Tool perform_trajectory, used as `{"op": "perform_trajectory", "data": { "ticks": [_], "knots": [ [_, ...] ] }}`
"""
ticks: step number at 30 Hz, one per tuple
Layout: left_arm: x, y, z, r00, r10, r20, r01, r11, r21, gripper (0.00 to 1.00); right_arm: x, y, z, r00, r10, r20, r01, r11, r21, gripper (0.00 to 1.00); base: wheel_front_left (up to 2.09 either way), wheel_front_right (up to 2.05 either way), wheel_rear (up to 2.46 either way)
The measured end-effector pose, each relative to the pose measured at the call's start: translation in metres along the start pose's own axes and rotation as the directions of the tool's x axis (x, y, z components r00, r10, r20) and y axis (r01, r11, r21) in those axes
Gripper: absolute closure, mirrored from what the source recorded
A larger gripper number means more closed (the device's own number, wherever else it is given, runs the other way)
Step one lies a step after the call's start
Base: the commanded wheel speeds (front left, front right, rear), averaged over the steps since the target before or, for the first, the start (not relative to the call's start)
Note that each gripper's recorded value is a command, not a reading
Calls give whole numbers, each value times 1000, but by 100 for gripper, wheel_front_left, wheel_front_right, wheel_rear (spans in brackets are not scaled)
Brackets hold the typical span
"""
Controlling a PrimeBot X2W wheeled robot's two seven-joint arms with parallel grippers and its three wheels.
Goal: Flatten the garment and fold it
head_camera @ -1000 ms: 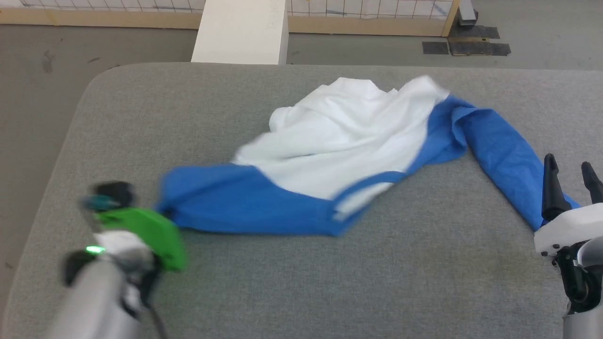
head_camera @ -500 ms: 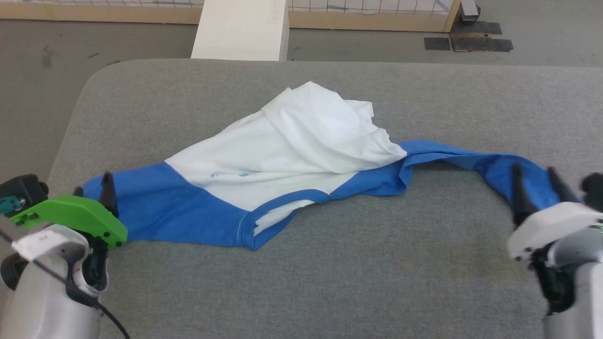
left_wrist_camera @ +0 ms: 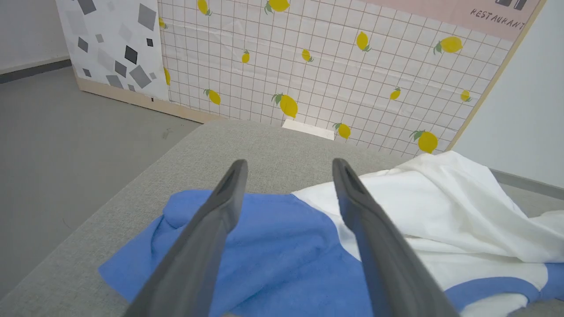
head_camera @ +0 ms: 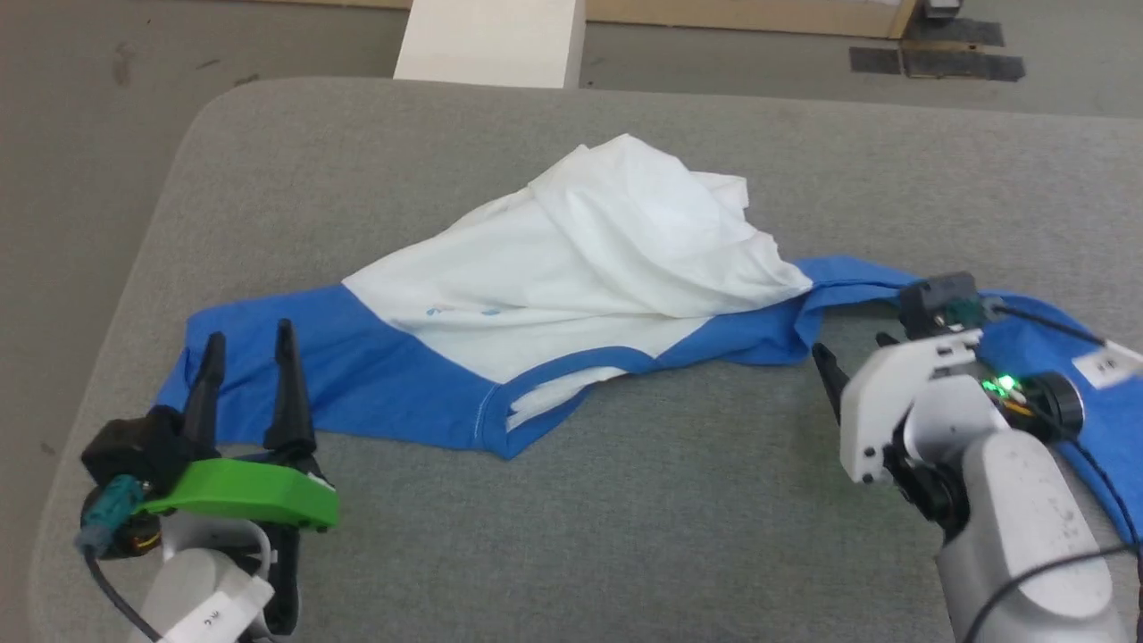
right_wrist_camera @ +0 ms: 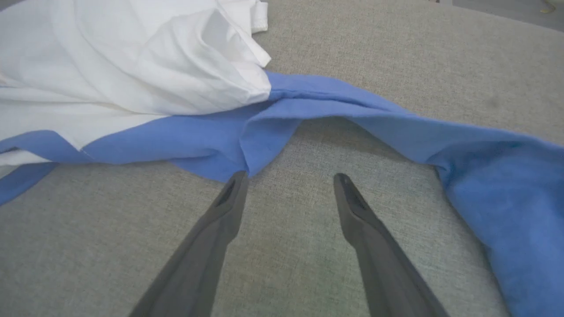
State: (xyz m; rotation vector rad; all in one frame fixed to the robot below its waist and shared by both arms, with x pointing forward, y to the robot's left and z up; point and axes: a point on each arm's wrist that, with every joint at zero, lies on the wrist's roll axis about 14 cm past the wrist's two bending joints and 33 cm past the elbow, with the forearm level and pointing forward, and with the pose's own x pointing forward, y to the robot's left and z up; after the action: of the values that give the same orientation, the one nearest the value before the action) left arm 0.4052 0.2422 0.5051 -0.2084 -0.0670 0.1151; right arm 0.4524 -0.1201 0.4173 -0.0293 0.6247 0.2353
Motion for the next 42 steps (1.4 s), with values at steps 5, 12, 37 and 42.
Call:
{"op": "perform_trajectory", "data": {
  "ticks": [5,12,37,42],
  "knots": [
    [-3,4,-6,1000,20,-10,-20,1000,-11,0,23,14,3,998,17,-64,-22,996,-88,0,0,0,0],
    [-6,14,-14,999,45,-26,-45,999,1,0,45,23,-15,985,24,-169,-47,990,-135,84,0,0,0],
    [-9,-14,-13,999,-32,-16,32,999,-40,0,-69,-61,-82,929,-92,-359,171,965,197,100,0,0,0],
    [-9,-15,-14,999,-39,-21,38,998,-43,0,-73,-65,-49,973,-112,-202,160,958,239,0,0,0,0]
  ]
}}
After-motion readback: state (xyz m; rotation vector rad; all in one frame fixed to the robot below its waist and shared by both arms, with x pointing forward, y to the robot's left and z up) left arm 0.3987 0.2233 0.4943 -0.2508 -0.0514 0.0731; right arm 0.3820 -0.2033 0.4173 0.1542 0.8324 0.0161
